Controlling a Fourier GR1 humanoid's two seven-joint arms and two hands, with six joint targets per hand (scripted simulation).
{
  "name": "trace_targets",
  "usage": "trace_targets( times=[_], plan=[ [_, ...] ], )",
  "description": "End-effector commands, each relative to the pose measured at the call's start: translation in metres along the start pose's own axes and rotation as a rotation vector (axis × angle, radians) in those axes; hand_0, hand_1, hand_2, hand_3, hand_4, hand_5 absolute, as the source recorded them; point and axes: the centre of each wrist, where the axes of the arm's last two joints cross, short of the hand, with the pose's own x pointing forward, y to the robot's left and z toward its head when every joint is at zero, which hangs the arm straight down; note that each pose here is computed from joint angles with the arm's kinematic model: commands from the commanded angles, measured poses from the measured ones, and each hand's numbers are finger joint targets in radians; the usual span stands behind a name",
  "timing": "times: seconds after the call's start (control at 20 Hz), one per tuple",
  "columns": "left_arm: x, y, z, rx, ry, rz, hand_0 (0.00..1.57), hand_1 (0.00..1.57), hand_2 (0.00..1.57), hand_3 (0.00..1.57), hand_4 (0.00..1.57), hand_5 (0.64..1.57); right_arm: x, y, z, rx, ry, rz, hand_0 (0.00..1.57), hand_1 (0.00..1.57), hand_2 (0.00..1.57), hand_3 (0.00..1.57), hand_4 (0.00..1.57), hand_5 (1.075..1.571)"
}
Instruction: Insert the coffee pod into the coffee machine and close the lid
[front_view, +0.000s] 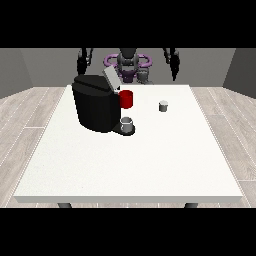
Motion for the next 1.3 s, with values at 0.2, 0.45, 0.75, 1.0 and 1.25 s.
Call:
trace_targets(
  times=[0.2, 0.45, 0.75, 1.0, 1.25],
  plan=[
    [0.004, -0.004, 0.004, -0.078, -0.059, 0.029, 0.0, 0.0, 0.0, 0.0, 0.73, 1.571, -0.015, -0.007, 0.005, 0.017, 0.031, -0.076, 0.0, 0.0, 0.0, 0.0, 0.33, 1.571],
    [0.006, -0.004, 0.002, -0.163, -0.141, 0.078, 0.0, 0.0, 0.0, 0.0, 0.71, 1.571, -0.013, -0.017, -0.002, -0.056, -0.065, -0.184, 0.0, 0.0, 0.0, 0.0, 0.32, 1.571],
    [0.008, 0.022, -0.011, -0.153, -0.079, -0.113, 0.0, 0.0, 0.0, 0.0, 0.55, 1.571, -0.024, 0.0, 0.004, -0.03, -0.074, -0.107, 0.0, 0.0, 0.0, 0.0, 0.37, 1.571],
    [0.002, 0.043, -0.023, -0.069, 0.0, -0.337, 0.0, 0.0, 0.0, 0.0, 0.0, 1.571, -0.003, 0.015, -0.007, 0.035, -0.128, -0.142, 0.0, 0.0, 0.0, 0.0, 0.29, 1.571],
    [0.009, 0.066, -0.048, -0.022, -0.028, -0.473, 0.0, 0.0, 0.0, 0.0, 0.0, 1.571, 0.008, 0.016, -0.02, 0.042, -0.195, -0.127, 0.0, 0.0, 0.0, 0.0, 0.42, 1.571]
  ],
)
